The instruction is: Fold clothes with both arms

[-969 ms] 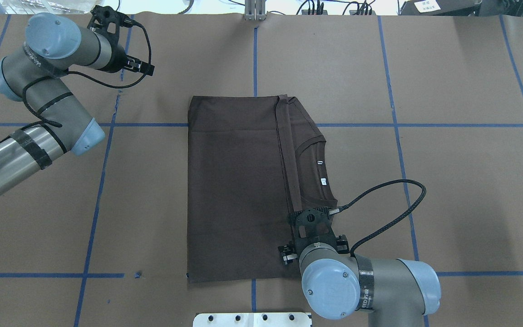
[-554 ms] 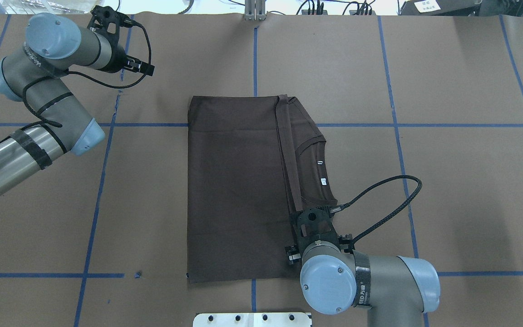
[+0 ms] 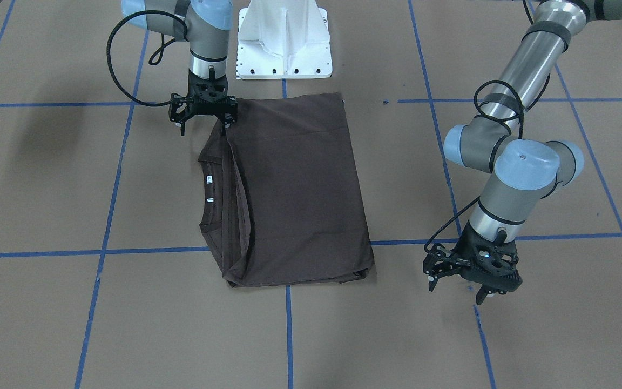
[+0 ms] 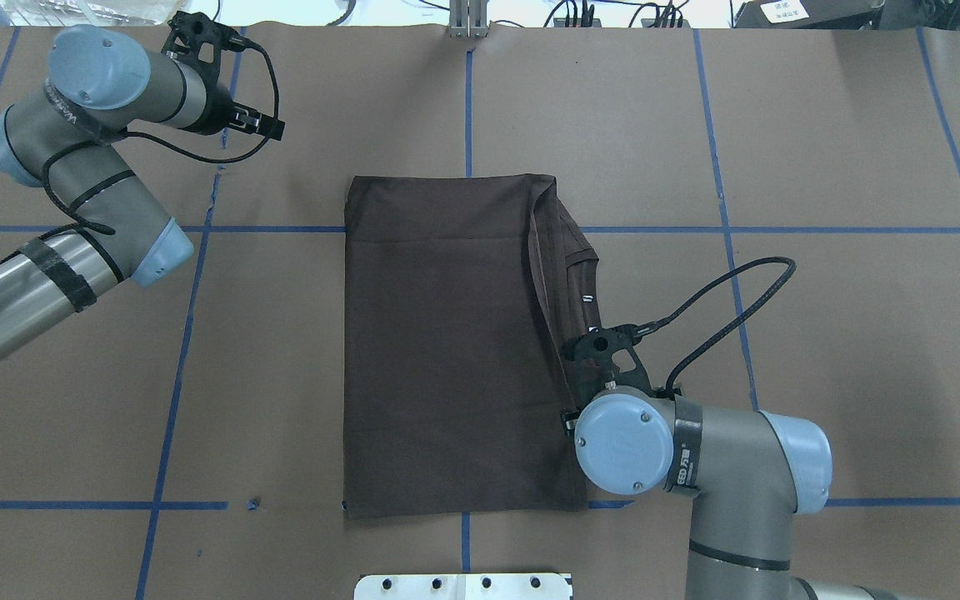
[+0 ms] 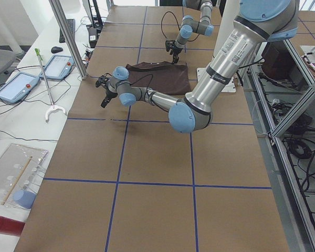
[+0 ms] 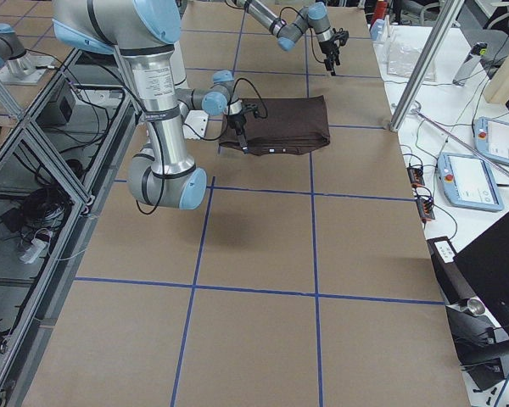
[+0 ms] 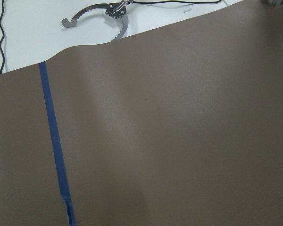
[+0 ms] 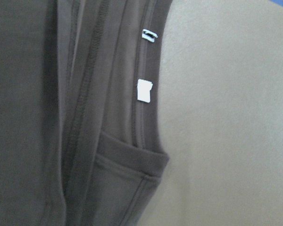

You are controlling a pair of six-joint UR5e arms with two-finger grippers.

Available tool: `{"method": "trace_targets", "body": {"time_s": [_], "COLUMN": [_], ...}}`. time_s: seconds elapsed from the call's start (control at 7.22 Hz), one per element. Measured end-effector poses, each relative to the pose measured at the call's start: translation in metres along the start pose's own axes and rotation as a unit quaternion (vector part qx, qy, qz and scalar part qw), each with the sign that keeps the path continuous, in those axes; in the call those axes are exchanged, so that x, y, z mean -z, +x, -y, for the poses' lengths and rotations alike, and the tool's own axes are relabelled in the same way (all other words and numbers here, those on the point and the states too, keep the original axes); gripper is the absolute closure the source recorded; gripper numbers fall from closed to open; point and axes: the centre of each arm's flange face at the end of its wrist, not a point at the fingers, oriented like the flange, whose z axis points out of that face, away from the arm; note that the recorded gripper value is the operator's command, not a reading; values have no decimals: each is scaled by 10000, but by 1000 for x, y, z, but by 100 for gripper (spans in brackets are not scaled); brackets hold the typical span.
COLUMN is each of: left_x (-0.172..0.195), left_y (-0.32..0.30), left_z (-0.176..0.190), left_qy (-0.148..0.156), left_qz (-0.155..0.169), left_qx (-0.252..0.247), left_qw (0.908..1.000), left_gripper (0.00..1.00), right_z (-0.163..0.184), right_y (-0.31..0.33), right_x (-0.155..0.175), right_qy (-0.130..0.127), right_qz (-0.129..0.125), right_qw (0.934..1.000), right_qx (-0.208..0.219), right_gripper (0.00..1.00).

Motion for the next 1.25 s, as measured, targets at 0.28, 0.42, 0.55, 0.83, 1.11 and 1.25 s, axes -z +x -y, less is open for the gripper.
{"method": "trace_targets", "body": {"time_s": [0.28,0.42,0.55,0.83,1.11,1.25], "left_x": [4,8,16,47,98,128], "left_y": [10,26,45,86,130,146], "left_z": [0,-2,-9,-45,-126,-171], "left_qy": [29,43,52,23,-279,-462], "left_qz": [-75,-181,-328,-750,-1267,-1461], "left_qx": [69,193,406,932,1527,1824], "left_qw": [9999,9996,9986,9928,9797,9712], "left_gripper": [0,0,0,0,0,8], "right_z": [30,39,43,38,25,23], "right_y": [20,22,22,35,63,68], "right_x": [7,18,26,36,42,46], "right_qy": [40,158,281,425,457,441], "right_qz": [173,582,1037,1876,2420,2524], "right_qw": [9995,9967,9902,9659,9396,9294], "right_qx": [-257,-543,-892,-1732,-2379,-2657], "right_gripper": [0,0,0,0,0,0]}}
